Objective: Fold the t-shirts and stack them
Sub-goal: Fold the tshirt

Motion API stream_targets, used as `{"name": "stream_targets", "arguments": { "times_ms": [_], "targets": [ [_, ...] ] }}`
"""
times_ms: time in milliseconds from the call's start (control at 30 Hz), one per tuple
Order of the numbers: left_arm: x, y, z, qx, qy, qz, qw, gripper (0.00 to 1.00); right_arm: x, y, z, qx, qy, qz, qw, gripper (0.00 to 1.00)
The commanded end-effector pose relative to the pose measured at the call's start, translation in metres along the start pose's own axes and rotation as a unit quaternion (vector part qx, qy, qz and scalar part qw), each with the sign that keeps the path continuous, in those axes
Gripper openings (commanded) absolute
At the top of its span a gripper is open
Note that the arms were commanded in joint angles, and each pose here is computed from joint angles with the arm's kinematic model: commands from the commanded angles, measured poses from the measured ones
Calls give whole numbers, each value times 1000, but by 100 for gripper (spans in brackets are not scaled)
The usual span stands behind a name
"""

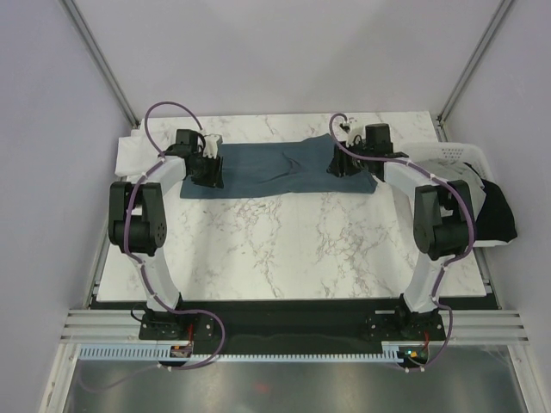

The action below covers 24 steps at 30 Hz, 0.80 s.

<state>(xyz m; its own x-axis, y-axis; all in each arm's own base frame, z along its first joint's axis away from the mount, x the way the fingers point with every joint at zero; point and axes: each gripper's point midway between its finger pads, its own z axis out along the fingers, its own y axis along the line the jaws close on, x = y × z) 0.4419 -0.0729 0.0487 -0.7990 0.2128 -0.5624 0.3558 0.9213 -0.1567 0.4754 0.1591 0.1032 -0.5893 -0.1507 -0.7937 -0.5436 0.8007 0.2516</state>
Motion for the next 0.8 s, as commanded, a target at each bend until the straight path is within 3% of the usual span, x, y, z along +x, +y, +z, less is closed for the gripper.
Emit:
{"name": "stream_targets", "arguments": {
  "times_ms": [0, 267, 533, 567, 600, 767],
  "targets": [
    [-8, 1, 3, 3, -8, -4, 1000, 49, 21, 2, 7, 5, 13, 33, 999, 52],
    [7, 5, 25, 8, 18, -11, 1000, 49, 58, -17, 33, 34, 65, 84, 994, 51],
    [39, -15, 23, 21, 50, -7, 999, 49, 65, -25, 42, 41, 78, 91, 992, 51],
    [54, -21, 23, 26, 65, -8, 998, 49, 62, -27, 44, 42, 77, 89, 992, 51],
    [80, 3, 12, -42, 118, 41, 991, 49, 61, -30, 45, 48, 78, 89, 992, 51],
    [113, -23, -10, -24, 137, 60, 988, 47, 52, -39, 58, 52, 85, 87, 991, 51]
  ]
}}
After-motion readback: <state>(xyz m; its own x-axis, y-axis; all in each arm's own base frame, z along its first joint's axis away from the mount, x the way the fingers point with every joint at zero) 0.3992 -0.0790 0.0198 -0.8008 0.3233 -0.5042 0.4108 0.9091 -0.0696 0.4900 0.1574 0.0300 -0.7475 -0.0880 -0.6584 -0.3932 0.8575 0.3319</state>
